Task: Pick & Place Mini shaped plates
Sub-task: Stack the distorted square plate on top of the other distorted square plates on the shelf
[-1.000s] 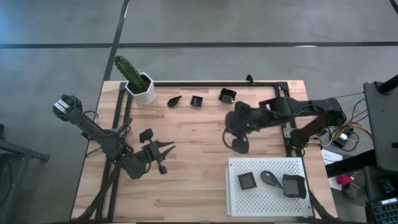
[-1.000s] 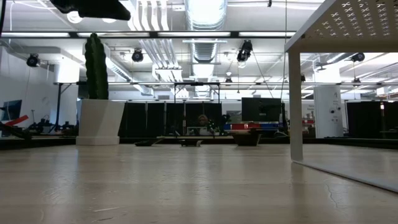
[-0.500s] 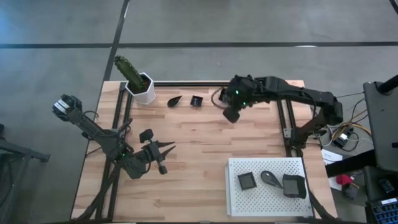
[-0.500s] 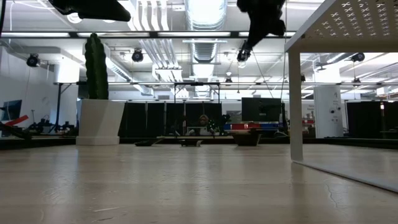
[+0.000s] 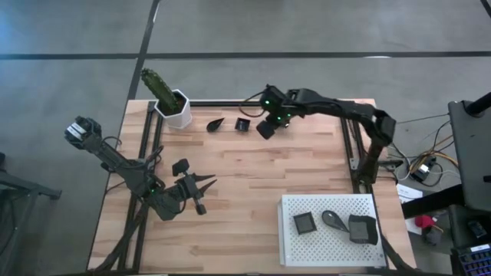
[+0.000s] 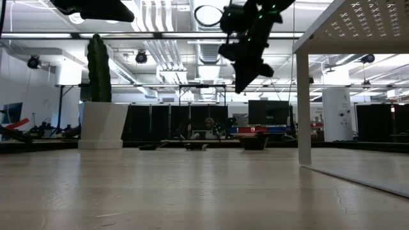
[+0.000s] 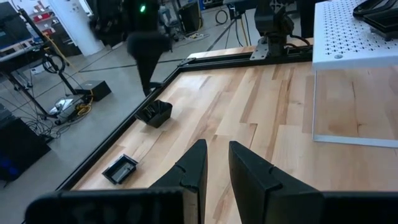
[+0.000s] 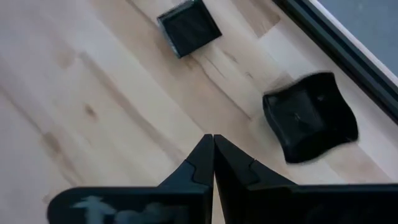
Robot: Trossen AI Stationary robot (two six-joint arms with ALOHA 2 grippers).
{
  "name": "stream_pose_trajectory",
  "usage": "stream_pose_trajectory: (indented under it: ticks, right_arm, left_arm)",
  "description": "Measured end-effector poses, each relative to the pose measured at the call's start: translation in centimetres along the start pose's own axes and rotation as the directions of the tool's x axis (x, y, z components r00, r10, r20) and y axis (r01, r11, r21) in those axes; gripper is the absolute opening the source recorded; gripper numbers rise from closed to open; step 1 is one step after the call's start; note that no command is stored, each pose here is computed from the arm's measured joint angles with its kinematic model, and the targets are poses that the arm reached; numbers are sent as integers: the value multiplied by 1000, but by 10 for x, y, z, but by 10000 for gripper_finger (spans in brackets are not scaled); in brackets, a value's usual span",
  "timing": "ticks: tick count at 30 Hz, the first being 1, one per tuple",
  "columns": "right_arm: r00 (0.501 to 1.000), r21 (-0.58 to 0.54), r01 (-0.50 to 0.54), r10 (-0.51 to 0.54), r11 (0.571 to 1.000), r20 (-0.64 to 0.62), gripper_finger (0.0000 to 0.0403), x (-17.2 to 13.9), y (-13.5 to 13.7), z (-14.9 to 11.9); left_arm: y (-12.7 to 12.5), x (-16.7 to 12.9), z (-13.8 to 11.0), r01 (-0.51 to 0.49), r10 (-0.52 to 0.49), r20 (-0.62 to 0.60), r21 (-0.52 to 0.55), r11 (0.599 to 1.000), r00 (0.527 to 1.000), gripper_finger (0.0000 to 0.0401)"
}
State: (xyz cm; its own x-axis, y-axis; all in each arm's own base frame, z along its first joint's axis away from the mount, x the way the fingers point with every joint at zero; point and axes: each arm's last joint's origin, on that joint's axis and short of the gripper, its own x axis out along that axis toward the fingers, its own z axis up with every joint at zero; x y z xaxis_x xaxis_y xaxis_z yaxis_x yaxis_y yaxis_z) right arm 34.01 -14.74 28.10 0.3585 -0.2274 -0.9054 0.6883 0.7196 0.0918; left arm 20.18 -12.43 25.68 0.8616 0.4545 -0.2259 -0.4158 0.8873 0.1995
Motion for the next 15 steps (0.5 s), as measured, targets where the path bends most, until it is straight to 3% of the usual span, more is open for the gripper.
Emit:
stream_pose_trajectory:
  ticks: [6,15]
  right_arm:
    - [999,4,20,-19,1000,-39,22,31,0,9]
    - [995,33,57,-54,998,-86,91,57,-1,10]
  left_arm:
    - [0,0,0,0,0,0,0,1000,1000,62]
    - [0,0,-1,0,0,-5,9,1000,1000,62]
